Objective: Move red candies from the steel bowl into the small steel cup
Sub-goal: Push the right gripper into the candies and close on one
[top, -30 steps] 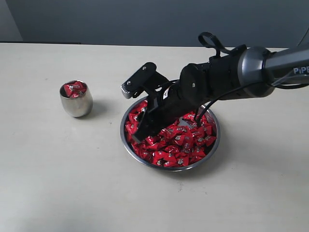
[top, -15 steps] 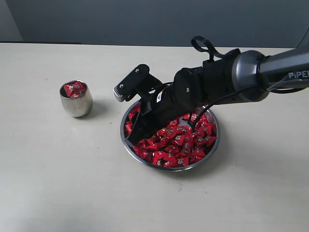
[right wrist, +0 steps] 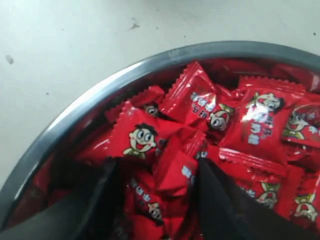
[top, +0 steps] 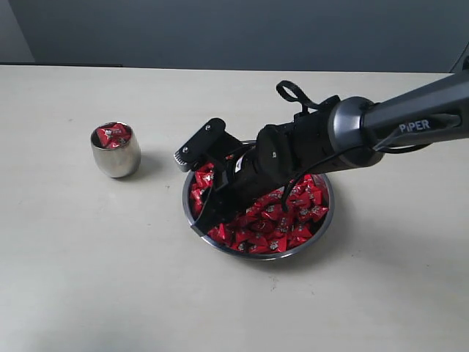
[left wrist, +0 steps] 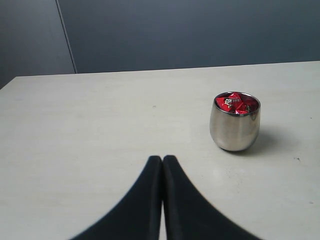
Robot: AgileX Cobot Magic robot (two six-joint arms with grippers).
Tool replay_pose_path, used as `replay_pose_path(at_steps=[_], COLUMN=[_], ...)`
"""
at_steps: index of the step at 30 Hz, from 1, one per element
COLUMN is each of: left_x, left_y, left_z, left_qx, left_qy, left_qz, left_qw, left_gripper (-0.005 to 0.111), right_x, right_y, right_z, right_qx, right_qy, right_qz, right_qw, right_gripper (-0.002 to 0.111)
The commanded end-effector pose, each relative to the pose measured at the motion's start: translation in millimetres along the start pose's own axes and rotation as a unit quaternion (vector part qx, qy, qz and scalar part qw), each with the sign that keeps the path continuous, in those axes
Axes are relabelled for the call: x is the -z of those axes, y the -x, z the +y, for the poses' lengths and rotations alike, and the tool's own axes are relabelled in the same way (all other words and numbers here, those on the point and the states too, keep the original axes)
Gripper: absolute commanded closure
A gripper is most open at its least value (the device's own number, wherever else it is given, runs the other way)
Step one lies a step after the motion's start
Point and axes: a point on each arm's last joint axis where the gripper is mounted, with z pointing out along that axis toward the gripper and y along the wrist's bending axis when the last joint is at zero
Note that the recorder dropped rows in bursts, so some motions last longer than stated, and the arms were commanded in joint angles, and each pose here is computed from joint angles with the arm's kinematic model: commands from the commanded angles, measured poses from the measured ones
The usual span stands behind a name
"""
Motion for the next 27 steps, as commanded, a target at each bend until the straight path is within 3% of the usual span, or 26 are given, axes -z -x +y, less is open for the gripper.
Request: replay_pose_path(at_steps=[1, 7, 17, 24, 27], left_x=[0, 0, 0, 0, 0], left_y=[-1, -1, -1, -1, -1], left_z=[-0.2, -0.2, -0.2, -0.2, -0.2], left_qx=[0.004, 0.004, 0.004, 0.004, 0.004], left_qy=[-0.001, -0.001, -0.001, -0.001, -0.001], left_qz=[-0.001, -0.001, -0.001, -0.001, -0.001], left_qw=[1.000, 1.000, 1.000, 1.000, 1.000], left_gripper=[0.106, 0.106, 0.106, 0.106, 0.106], right_x=[-2, -2, 14, 34, 40], right_y=[1, 1, 11, 22, 24], right_z=[-1, -1, -3, -4, -4], right_qx=[0.003, 0.012, 0.025, 0.027, 0.028], right_qy=[-0.004, -0.005, -0.013, -0.020, -0.022], right_qz=[-0.005, -0.004, -0.026, -0.053, -0.060], right_qw=[1.000, 1.000, 0.999, 0.998, 0.998], right_gripper=[0.071, 0.092, 0.094, 0.109, 0.109])
